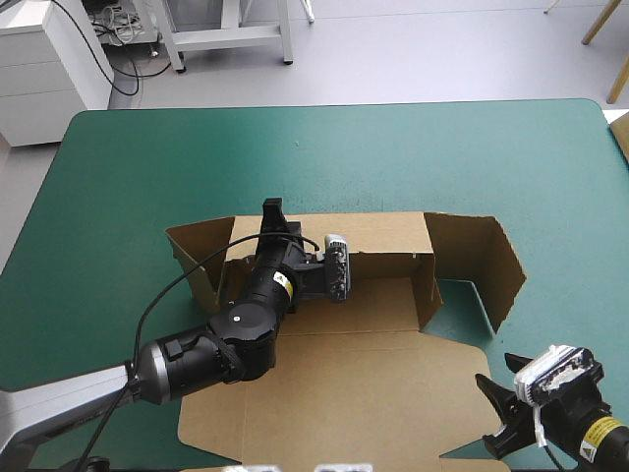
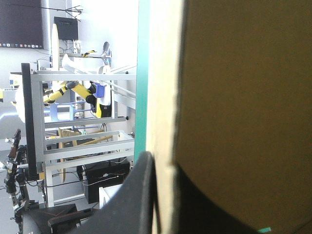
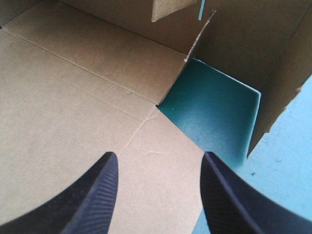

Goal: Fold the box

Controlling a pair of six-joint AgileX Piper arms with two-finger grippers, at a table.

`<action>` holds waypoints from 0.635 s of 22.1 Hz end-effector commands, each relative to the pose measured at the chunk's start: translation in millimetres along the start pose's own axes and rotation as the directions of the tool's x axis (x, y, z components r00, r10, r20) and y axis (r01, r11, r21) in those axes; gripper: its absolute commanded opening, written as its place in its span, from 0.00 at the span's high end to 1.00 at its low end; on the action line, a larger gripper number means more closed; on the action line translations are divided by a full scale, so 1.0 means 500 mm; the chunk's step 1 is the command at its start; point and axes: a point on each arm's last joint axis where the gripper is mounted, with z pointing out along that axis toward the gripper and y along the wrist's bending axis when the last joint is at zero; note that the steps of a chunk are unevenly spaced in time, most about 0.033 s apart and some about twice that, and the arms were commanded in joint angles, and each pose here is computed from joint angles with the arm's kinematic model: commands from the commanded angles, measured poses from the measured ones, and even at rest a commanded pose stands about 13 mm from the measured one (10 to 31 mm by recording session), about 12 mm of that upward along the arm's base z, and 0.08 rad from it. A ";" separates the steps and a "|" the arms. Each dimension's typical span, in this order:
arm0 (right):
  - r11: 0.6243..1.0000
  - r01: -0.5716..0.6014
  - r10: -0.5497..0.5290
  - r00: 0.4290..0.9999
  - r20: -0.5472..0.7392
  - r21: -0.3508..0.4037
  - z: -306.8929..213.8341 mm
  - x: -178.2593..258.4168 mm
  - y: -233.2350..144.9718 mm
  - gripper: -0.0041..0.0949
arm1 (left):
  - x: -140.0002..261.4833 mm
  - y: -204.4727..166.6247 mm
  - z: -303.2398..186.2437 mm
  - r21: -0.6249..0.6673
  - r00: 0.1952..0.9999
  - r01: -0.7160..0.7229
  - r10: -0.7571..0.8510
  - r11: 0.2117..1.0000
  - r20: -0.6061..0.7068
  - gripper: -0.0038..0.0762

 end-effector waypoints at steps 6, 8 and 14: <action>0.997 -0.013 0.000 0.988 0.154 0.080 -0.059 -0.133 -0.021 0.46 | -0.007 0.023 -0.023 -0.023 0.998 0.038 -0.037 0.999 0.057 0.96; 0.994 -0.014 -0.003 0.988 0.152 0.113 -0.063 -0.169 -0.029 0.46 | -0.007 0.023 -0.023 -0.023 0.998 0.038 -0.037 0.999 0.057 0.96; 0.984 -0.048 0.030 0.994 0.104 0.170 -0.055 -0.368 -0.051 0.46 | -0.007 0.023 -0.023 -0.023 0.998 0.033 -0.032 0.999 0.057 0.96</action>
